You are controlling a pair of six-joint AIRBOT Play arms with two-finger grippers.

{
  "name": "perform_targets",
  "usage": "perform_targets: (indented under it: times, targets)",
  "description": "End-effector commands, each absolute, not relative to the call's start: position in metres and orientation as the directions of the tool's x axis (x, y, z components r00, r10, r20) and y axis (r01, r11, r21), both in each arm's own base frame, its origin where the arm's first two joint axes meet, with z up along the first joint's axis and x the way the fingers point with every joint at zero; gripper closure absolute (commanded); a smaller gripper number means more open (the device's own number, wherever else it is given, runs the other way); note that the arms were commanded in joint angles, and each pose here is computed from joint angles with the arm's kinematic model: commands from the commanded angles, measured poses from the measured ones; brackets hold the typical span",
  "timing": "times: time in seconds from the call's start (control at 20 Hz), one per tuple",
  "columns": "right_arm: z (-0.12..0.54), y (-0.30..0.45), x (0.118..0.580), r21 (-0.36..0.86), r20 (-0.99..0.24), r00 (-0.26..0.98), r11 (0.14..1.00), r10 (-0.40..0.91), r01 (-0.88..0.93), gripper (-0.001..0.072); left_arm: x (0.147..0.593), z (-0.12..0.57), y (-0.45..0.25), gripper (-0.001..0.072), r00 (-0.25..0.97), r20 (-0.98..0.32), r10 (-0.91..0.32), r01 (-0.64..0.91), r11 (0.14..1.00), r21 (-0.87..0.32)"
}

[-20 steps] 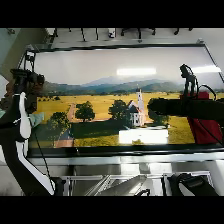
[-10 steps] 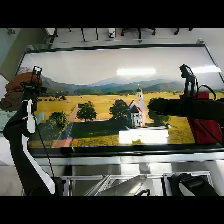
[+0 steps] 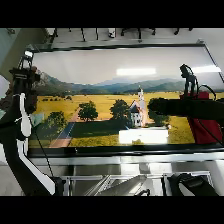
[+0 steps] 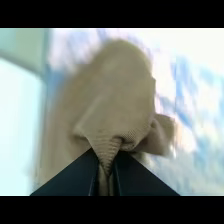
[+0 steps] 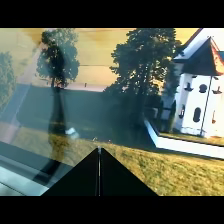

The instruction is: Fold the shirts.

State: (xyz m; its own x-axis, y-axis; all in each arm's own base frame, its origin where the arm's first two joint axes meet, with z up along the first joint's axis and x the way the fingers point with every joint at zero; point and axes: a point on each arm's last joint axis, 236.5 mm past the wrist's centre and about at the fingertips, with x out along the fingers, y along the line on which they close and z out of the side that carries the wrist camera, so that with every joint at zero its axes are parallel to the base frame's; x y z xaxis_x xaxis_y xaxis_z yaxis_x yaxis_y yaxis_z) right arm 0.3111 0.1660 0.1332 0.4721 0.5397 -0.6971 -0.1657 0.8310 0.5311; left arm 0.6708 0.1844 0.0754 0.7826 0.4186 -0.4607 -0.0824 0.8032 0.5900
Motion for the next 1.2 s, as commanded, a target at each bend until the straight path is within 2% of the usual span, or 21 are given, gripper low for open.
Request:
perform_targets:
  times: [0.0, 0.15, 0.25, 0.3, 0.4, 0.45, 0.6, 0.85, 0.9, 1.0, 1.05, 1.15]
  targets:
    - [0.133, 0.166, 0.311, 0.531, -0.697, 0.471, 0.831, 0.540, -0.166, 0.0689, 0.652, 0.202, 0.133, 0.0688, 0.871, -0.315, 0.376, -0.172, 0.836, 0.521]
    - [0.133, 0.166, 0.311, 0.531, -0.697, 0.471, 0.831, 0.540, -0.166, 0.0689, 0.602, 0.266, 0.069, 0.0688, 0.887, -0.360, 0.290, -0.148, 0.916, 0.373]
    - [0.133, 0.166, 0.311, 0.531, -0.697, 0.471, 0.831, 0.540, -0.166, 0.0689, 0.556, 0.269, -0.004, 0.0688, 0.857, -0.508, 0.081, 0.002, 0.987, 0.162]
    - [0.133, 0.166, 0.311, 0.532, -0.697, 0.471, 0.831, 0.540, -0.166, 0.0689, 0.528, 0.267, -0.050, 0.0688, 0.813, -0.578, -0.070, 0.127, 0.990, 0.059]
    - [0.133, 0.166, 0.311, 0.531, -0.697, 0.472, 0.831, 0.540, -0.166, 0.0689, 0.467, 0.259, -0.136, 0.0688, 0.671, -0.653, -0.351, 0.337, 0.929, -0.153]
    - [0.133, 0.166, 0.311, 0.532, -0.697, 0.471, 0.831, 0.540, -0.166, 0.0689, 0.441, 0.251, -0.167, 0.0688, 0.593, -0.676, -0.436, 0.402, 0.889, -0.221]
    - [0.133, 0.166, 0.311, 0.532, -0.697, 0.471, 0.831, 0.540, -0.166, 0.0689, 0.373, 0.192, -0.228, 0.0688, 0.378, -0.782, -0.495, 0.456, 0.835, -0.308]
    - [0.133, 0.166, 0.311, 0.531, -0.697, 0.472, 0.831, 0.540, -0.166, 0.0689, 0.299, 0.072, -0.293, 0.0688, 0.106, -0.886, -0.452, 0.458, 0.813, -0.360]
    - [0.133, 0.166, 0.311, 0.531, -0.697, 0.471, 0.831, 0.540, -0.166, 0.0689, 0.290, 0.053, -0.299, 0.0650, 0.073, -0.896, -0.438, 0.432, 0.824, -0.367]
    - [0.133, 0.166, 0.311, 0.532, -0.697, 0.471, 0.831, 0.540, -0.166, 0.0689, 0.280, 0.032, -0.306, 0.0090, 0.029, -0.907, -0.420, 0.415, 0.831, -0.371]
    - [0.133, 0.166, 0.311, 0.531, -0.697, 0.472, 0.831, 0.540, -0.166, 0.0689, 0.280, 0.030, -0.305, 0.0039, 0.020, -0.910, -0.415, 0.402, 0.837, -0.373]
    - [0.133, 0.166, 0.311, 0.532, -0.697, 0.472, 0.830, 0.540, -0.166, 0.0689, 0.283, 0.041, -0.287, 0.0040, 0.011, -0.917, -0.400, 0.398, 0.842, -0.363]
